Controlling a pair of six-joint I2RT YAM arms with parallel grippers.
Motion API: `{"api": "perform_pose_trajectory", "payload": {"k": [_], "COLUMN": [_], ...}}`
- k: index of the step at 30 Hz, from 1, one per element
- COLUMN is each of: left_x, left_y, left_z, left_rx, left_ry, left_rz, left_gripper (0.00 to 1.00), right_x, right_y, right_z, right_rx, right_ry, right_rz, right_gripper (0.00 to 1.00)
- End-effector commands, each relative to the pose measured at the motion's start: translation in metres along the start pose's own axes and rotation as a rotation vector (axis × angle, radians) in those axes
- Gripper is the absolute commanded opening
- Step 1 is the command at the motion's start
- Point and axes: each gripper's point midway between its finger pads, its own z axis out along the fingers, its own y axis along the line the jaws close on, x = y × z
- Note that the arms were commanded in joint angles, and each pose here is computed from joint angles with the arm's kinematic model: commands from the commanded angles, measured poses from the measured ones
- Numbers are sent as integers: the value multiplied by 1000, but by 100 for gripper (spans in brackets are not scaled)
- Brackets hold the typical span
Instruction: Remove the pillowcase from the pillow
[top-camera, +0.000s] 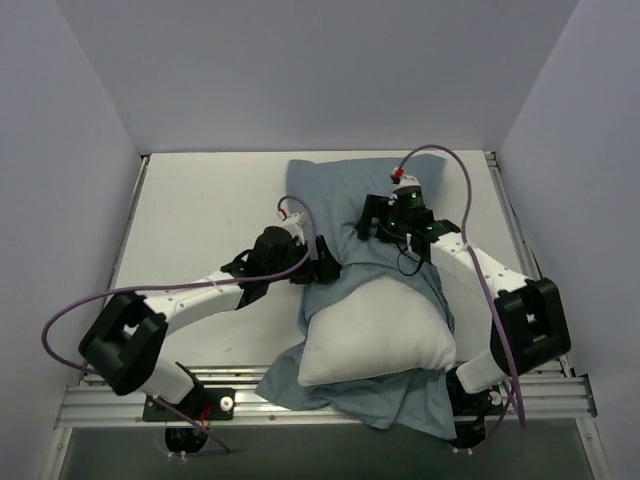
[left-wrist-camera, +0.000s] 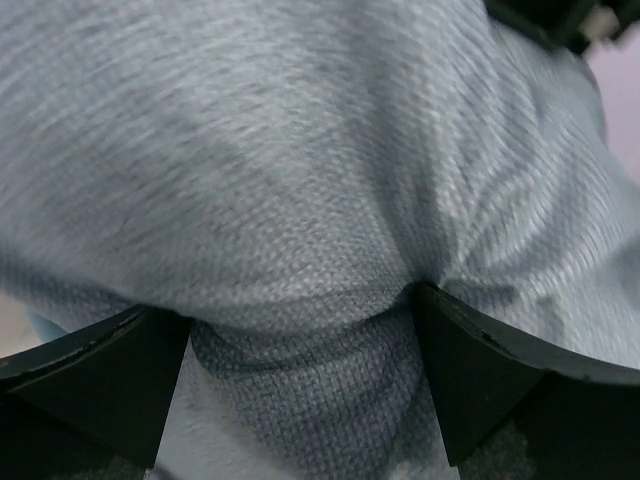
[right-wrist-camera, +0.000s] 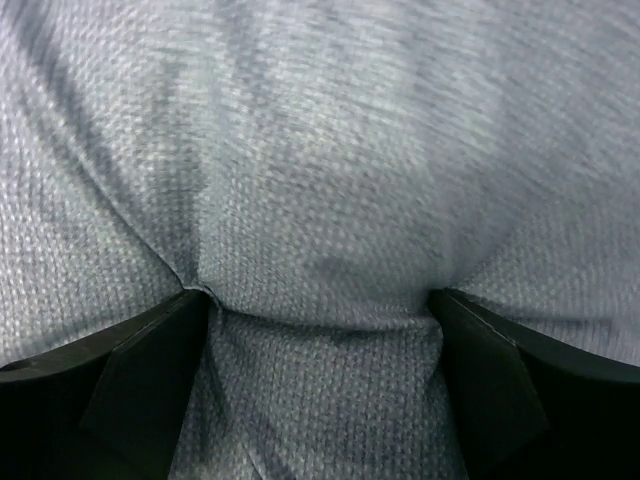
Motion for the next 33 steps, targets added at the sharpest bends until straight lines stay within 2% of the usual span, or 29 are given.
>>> {"api": "perform_pose_trajectory", "payload": {"k": [1,3,4,6,8,10,11,13,16,17,19,20,22,23,25,27,28,30,33], "left_x": [5,0,-5,-23,-34,-55,-61,-79,-94,-102,-112,-119,-121,-120,-116,-114,-110,-105,-98], "left_y": [-21,7,11,29,40,49,51,51,56,57,60,58,56,51,42,29,28,21,17], "left_z": [-36,-46,-55,-63,-66,-69,-69,-73,-80,-83,-86,-88,-86,-86,-91,-100,-104,-116,-129], "left_rx": [71,-29,-48,-85,-110,-143,-152,-174,-222,-230,-247,-248,-247,-225,-203,-165,-166,-153,-156], "left_ry": [-40,-90,-111,-158,-175,-219,-227,-260,-297,-319,-346,-357,-345,-329,-307,-304,-290,-287,-286], "left_rz": [-1,-19,-26,-50,-48,-48,-29,-12,27,39,50,60,60,66,72,78,75,72,53], "left_gripper": [100,99,99,99,99,99,99,99,98,98,96,96,95,94,94,94,94,94,94], "right_x": [3,8,-8,-2,-24,-22,-47,-59,-87,-107,-104,-121,-104,-117,-80,-76,-43,-29,23], "right_y": [105,117,138,151,181,187,206,202,199,193,172,163,144,139,123,115,118,118,123], "right_z": [19,43,47,71,77,97,92,98,77,57,45,18,1,-31,-48,-86,-91,-118,-136], "right_rx": [-389,-410,-450,-464,-501,-473,-483,-403,-343,-294,-223,-167,-116,-87,-28,4,-17,-37,-82], "right_ry": [50,77,37,56,11,28,-30,-61,-130,-194,-208,-272,-259,-324,-272,-329,-282,-302,-241], "right_rz": [-111,-117,-131,-171,-214,-272,-296,-351,-385,-406,-421,-423,-449,-443,-498,-487,-535,-537,-614], "right_gripper": [85,86,86,86,85,86,86,86,88,89,90,91,92,93,95,96,98,100,100]}}
